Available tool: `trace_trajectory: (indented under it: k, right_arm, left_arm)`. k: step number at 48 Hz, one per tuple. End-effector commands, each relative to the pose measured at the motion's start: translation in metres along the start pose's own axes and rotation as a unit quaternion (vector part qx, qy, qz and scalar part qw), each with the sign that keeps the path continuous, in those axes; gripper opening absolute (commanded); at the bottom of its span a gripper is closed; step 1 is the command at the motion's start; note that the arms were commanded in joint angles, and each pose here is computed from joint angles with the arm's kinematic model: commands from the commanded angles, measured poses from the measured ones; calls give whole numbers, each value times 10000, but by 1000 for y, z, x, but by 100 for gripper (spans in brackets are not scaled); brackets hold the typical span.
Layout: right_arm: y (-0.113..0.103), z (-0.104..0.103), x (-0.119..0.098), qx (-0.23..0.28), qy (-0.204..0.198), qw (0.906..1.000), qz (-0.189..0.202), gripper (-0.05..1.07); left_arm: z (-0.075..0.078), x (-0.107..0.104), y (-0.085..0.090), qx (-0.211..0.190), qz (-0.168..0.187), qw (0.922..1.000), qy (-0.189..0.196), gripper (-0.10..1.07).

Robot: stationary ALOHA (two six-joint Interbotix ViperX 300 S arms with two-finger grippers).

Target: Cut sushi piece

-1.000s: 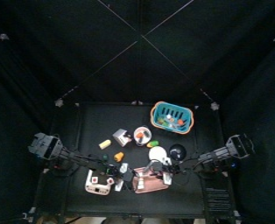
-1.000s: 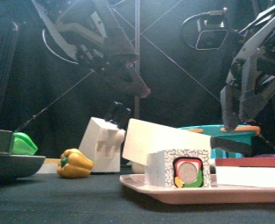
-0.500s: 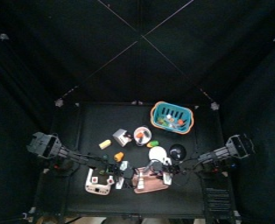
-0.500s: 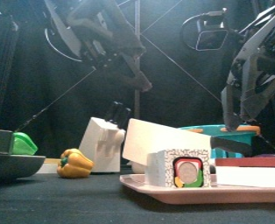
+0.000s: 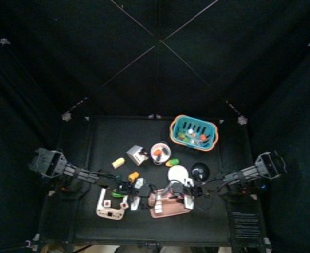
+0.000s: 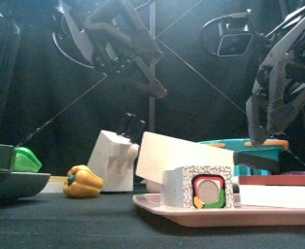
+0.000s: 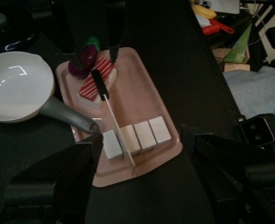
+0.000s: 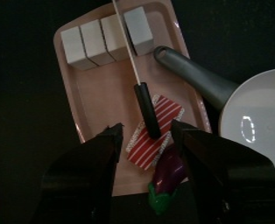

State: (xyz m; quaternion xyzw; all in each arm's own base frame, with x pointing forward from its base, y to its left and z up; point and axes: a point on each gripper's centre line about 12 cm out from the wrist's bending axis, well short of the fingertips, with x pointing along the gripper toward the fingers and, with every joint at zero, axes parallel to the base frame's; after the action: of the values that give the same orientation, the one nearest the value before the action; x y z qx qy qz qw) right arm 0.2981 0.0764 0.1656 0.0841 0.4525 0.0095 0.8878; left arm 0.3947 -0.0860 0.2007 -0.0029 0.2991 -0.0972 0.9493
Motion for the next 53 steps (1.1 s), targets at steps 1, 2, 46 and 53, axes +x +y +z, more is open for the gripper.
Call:
trace_trajectory:
  k: [1, 2, 46, 53]
  right_arm:
    - [4, 9, -5, 20, -152, 9999, 72, 84]
    - [3, 8, -5, 19, -144, 9999, 69, 84]
    - [4, 7, -1, -13, -90, 9999, 45, 84]
    - [3, 7, -2, -28, -99, 9999, 46, 84]
  left_arm:
    - [15, -7, -2, 142, -20, 9997, -220, 101]
    - [18, -8, -4, 201, -38, 9995, -249, 101]
    - [73, -12, -23, 1123, 103, 9920, 563, 101]
    - [49, -8, -23, 885, 366, 9924, 770, 101]
